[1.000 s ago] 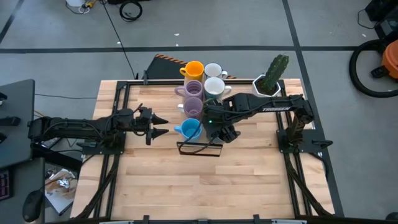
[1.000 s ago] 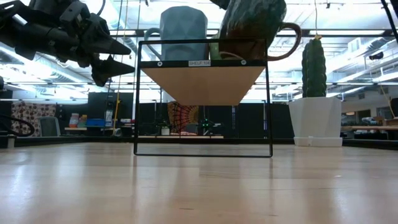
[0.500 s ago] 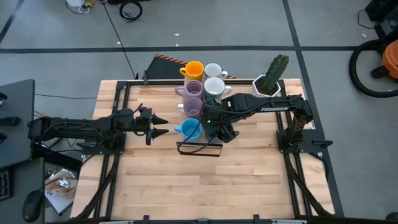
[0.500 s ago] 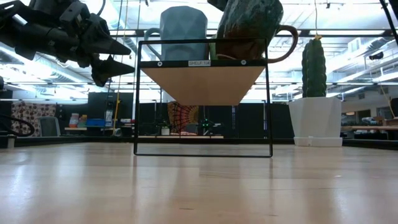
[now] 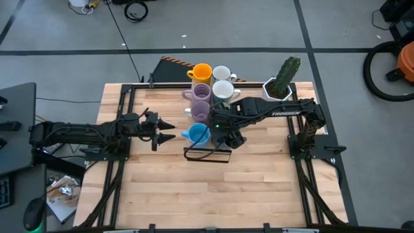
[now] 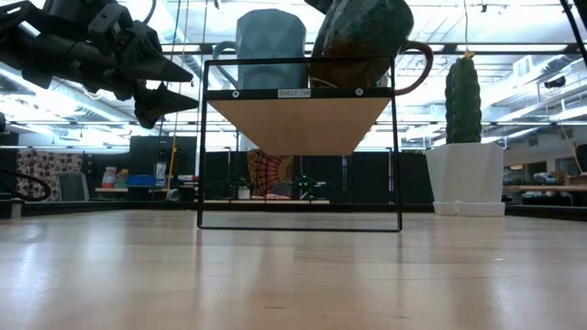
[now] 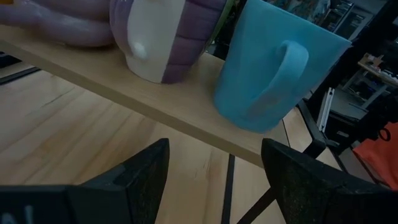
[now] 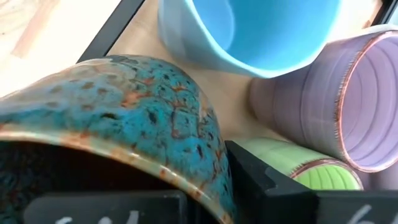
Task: Place coffee mugs
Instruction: Put the dark blue mug on the shelf aligned with the light green
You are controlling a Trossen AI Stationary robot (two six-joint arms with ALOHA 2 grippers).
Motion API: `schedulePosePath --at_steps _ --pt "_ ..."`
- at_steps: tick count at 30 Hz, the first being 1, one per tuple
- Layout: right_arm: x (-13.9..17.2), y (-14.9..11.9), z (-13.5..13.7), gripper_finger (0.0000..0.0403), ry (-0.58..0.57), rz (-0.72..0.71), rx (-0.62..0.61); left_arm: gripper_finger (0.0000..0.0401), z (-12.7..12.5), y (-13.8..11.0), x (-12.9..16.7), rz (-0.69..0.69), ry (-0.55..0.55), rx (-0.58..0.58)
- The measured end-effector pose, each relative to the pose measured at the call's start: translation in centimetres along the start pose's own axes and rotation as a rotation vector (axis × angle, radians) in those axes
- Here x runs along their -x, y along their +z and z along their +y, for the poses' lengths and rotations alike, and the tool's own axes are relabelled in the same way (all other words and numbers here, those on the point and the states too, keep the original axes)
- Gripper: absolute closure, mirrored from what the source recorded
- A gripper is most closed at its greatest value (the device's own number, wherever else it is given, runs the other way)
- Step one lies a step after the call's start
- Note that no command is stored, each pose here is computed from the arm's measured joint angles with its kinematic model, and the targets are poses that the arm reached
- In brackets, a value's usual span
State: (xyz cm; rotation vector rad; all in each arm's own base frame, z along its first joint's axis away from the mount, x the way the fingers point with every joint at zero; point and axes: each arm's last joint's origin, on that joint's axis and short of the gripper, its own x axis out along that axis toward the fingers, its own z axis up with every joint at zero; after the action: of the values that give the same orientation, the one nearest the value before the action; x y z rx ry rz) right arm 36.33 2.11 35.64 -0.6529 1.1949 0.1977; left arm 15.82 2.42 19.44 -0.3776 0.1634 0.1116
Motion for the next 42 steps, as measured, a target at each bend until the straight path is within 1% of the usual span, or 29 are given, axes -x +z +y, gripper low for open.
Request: schedulePosePath --at_steps 3,8,16,19,23,29,34,42 --pt "0.01 -0.10 0.05 0.0339 0.004 0.011 0.005 0.0138 0.00 0.00 0.00 0.001 0.000 0.000" --pt "-0.04 -0.23 0.02 0.0364 0.030 0.007 0.019 0.0138 0.00 0.00 0.00 0.000 0.000 0.000" --pt "-0.05 -0.38 0.02 0.0364 0.039 0.018 0.034 0.0138 0.00 0.01 0.00 -0.001 0.000 0.000" --pt "0.06 -0.36 0.30 0.0364 0.024 0.039 0.045 0.0138 0.00 0.01 0.00 -0.001 0.000 0.000" --pt "0.17 -0.78 0.48 0.0364 0.041 0.080 0.024 0.0138 -0.02 0.00 0.00 0.002 -0.008 0.000" --pt "0.22 -0.90 0.57 0.0363 0.045 0.093 0.017 0.0138 -0.04 -0.01 0.00 0.005 -0.014 0.000" --pt "0.18 -0.80 0.47 0.0360 0.054 0.072 0.012 0.0138 -0.05 -0.01 0.00 0.005 -0.015 0.000" --pt "0.08 -0.38 0.26 0.0336 0.034 0.030 0.004 0.0138 -0.05 -0.01 0.00 0.005 -0.015 0.000"
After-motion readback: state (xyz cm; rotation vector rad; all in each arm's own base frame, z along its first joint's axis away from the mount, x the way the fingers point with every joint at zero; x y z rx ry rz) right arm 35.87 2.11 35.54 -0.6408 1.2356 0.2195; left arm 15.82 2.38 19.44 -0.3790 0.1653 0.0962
